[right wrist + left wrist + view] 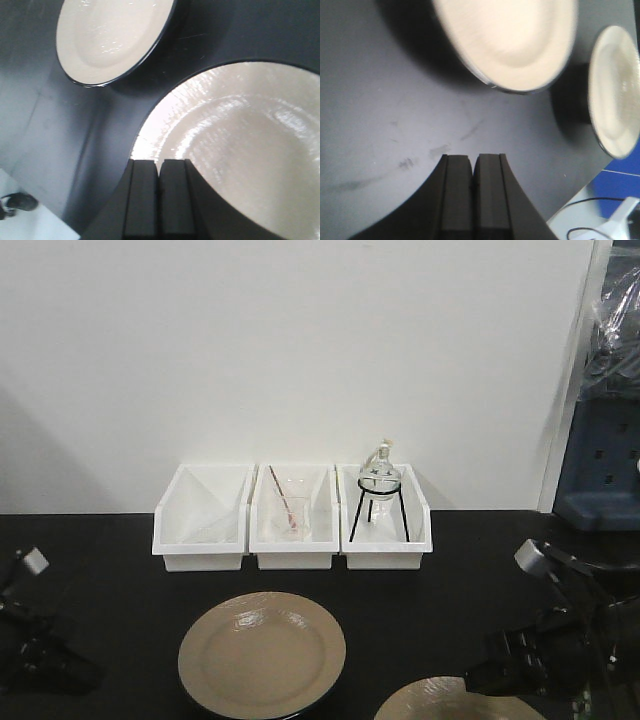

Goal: Arrange circular plates on left workspace

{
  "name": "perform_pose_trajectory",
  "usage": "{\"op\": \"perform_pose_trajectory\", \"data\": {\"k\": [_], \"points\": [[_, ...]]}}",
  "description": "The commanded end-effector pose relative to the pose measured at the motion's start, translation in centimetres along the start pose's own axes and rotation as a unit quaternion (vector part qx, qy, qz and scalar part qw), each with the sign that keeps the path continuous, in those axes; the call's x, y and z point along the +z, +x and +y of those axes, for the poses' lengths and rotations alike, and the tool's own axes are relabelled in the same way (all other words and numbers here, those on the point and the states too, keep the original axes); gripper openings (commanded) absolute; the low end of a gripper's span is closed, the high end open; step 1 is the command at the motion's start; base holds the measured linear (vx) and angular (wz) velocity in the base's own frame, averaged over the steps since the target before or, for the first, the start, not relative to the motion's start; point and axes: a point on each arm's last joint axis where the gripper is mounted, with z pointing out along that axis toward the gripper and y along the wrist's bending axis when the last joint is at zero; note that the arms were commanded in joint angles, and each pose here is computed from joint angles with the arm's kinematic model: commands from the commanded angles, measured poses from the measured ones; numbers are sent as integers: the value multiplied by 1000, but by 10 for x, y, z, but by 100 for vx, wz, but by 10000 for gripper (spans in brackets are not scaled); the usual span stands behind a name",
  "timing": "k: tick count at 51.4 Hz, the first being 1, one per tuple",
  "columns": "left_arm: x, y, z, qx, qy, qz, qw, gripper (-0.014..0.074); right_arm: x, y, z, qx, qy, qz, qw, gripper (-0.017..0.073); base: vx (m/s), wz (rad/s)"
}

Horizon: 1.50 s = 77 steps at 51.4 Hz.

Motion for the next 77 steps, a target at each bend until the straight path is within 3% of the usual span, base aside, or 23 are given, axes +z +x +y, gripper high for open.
{"op": "perform_pose_trajectory", "data": {"k": [1, 9, 19, 25, 29, 38, 44, 54, 63, 77], "points": [[-36, -2, -40, 47, 3, -49, 998, -8, -16, -11, 11, -24, -5, -36, 999, 30, 0, 0], [-69, 9, -75, 99, -20, -89, 991, -6, -15, -7, 15, -22, -28, -15, 999, 176, 0, 0], [-91, 21, -102, 134, -29, -119, 983, -3, -15, -6, 13, 14, -20, -6, 1000, 395, 0, 0], [-97, 27, -111, 138, -28, -124, 982, -3, -15, -4, 5, 75, 11, 2, 997, 442, 0, 0], [-99, 29, -114, 142, -28, -126, 981, -3, -16, -3, -11, 117, 30, 5, 993, 439, 0, 0], [-99, 31, -116, 142, -22, -121, 982, -3, -34, 10, -67, 216, 31, 19, 976, 429, 0, 0], [-94, 33, -111, 130, -20, -118, 984, -3, -44, 20, -95, 255, 35, 23, 966, 429, 0, 0], [-78, 41, -95, 105, -26, -110, 988, -3, -40, 27, -115, 255, 39, 35, 966, 429, 0, 0], [-72, 45, -88, 91, -34, -113, 989, -3, -24, 32, -129, 276, 31, 53, 959, 429, 0, 0], [-72, 44, -88, 99, -37, -115, 988, -3, 16, 28, -118, 255, 0, 81, 964, 425, 0, 0]]}}
